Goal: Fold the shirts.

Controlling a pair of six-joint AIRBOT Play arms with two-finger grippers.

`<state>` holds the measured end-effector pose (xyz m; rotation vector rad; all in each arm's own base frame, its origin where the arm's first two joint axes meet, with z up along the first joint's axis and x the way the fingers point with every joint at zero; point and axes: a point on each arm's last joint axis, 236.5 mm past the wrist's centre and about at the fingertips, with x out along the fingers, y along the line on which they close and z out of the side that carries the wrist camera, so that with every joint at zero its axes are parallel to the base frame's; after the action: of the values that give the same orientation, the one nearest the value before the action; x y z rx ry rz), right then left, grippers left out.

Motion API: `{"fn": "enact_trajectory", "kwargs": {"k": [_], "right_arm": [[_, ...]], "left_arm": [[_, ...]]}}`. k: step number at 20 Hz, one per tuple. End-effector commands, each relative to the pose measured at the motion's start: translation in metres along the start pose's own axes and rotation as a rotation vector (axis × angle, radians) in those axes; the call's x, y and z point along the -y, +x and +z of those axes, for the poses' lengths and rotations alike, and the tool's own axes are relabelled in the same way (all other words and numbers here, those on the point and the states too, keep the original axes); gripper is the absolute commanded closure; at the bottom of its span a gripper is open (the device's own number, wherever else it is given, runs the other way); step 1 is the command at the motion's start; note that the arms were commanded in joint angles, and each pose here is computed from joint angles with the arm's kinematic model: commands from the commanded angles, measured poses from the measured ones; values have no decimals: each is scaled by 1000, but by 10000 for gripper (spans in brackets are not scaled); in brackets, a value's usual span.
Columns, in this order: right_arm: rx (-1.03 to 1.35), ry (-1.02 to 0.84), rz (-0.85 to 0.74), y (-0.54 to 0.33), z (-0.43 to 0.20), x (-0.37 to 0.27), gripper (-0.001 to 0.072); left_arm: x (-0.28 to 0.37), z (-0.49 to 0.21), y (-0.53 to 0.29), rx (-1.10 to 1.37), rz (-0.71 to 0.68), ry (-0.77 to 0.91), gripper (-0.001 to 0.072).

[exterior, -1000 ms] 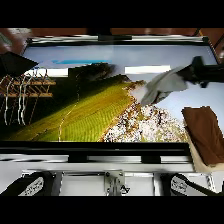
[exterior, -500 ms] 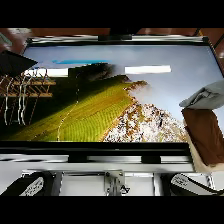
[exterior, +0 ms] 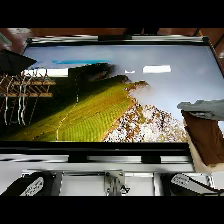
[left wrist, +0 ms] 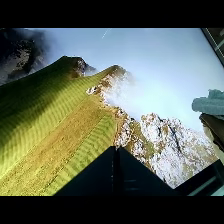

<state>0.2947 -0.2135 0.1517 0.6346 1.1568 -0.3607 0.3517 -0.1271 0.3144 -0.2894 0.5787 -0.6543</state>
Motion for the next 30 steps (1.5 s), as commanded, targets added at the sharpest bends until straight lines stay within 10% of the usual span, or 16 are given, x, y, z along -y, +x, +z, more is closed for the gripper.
{"fn": "enact_trajectory", "kwargs": {"k": [1, 13, 14, 17, 22, 26, 30], "right_arm": [[-210, 92, -180, 0, -56, 43, 657], [-402, 233, -462, 62, -152, 120, 657], [-388, 241, -464, 65, -151, 121, 628], [-382, 240, -485, 65, -150, 126, 207], [-314, 149, -578, 7, -118, 134, 207], [392, -215, -411, -55, 56, 10, 208], [426, -585, -128, -2, 35, -187, 168]], "left_arm": [[0, 0, 0, 2, 0, 1, 677], [1, 1, -1, 4, 0, 3, 677], [1, 1, -1, 4, 0, 3, 677], [1, 1, -1, 4, 0, 3, 677], [-9, -2, 8, -17, 2, -13, 677], [-54, -24, 51, -133, 92, 26, 680], [-122, -110, 109, -508, 386, 93, 680]]}}
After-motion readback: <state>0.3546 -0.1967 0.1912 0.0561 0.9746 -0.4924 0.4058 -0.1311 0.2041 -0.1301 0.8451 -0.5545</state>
